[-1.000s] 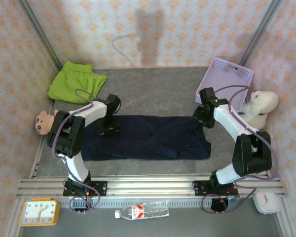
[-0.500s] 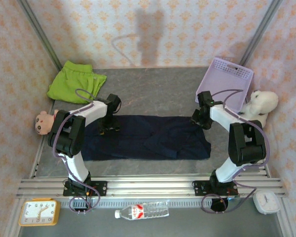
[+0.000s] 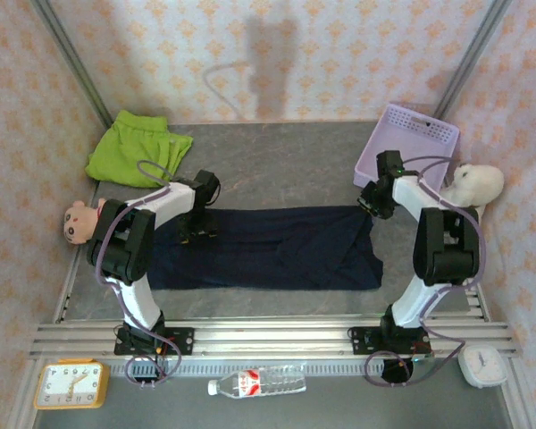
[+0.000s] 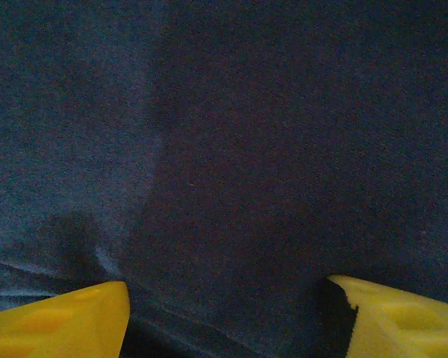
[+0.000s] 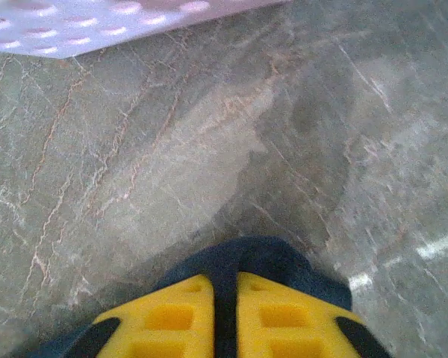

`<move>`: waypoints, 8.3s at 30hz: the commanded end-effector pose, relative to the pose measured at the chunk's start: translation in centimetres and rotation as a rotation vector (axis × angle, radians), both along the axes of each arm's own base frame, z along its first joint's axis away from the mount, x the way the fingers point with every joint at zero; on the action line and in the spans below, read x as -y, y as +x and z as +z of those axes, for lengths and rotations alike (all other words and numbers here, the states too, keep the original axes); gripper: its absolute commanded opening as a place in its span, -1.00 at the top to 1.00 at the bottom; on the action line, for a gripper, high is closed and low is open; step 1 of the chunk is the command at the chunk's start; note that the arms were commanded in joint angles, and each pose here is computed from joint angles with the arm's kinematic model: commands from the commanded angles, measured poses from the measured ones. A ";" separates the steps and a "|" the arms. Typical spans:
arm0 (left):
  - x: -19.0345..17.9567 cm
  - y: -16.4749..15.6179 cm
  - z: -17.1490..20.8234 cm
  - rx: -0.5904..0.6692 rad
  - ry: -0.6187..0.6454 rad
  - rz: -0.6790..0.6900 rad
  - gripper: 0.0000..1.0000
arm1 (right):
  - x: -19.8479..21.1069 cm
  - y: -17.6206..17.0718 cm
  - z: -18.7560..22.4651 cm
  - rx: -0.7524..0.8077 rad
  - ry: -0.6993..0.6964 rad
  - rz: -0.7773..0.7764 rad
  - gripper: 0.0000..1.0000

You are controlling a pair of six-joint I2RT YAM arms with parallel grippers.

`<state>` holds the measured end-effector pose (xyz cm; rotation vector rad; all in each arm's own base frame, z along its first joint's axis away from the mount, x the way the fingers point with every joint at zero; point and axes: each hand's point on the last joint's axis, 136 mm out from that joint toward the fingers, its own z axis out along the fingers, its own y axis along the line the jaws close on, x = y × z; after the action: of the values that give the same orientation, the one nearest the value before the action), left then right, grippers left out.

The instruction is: Fold and stack the mixed laundry pile

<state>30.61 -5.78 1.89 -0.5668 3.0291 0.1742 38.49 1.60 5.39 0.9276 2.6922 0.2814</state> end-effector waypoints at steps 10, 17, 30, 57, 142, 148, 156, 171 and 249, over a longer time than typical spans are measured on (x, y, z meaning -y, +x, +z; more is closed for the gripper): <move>-0.7 -0.4 1.9 -0.020 0.040 -0.015 -0.39 | -0.5 -3.7 3.2 -0.020 -0.034 0.088 -0.05; 0.7 0.7 4.4 0.044 -0.041 -0.012 -0.38 | -5.4 -9.1 4.5 -0.033 0.009 0.158 -0.03; 4.9 1.7 4.8 0.141 -0.209 0.028 -0.38 | -12.2 -19.8 0.3 -0.242 0.074 0.355 0.04; 3.7 -0.1 -1.4 0.000 -0.112 0.024 -0.38 | -13.1 -20.4 -2.8 -0.274 0.006 0.349 0.20; 6.8 0.9 6.7 0.162 -0.238 0.065 -0.04 | -19.1 14.1 7.5 0.166 0.065 0.226 0.00; 4.6 2.5 5.1 0.189 -0.250 0.075 1.00 | -20.1 10.7 7.3 0.173 0.107 0.163 -0.01; 3.2 1.8 0.6 0.103 -0.185 0.130 1.00 | -20.9 9.0 2.0 0.089 0.162 0.020 -0.01; 9.7 -3.8 -3.1 0.000 -0.350 0.288 1.00 | -20.9 15.6 -5.5 0.003 0.220 -0.135 0.00; 9.6 -15.6 0.0 0.021 -0.148 0.058 0.11 | -19.5 -22.9 -4.4 -0.199 0.029 0.520 0.05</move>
<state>15.12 -17.15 2.30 -0.6498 3.0600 -0.1935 15.46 21.31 1.92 0.2389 3.0986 0.3805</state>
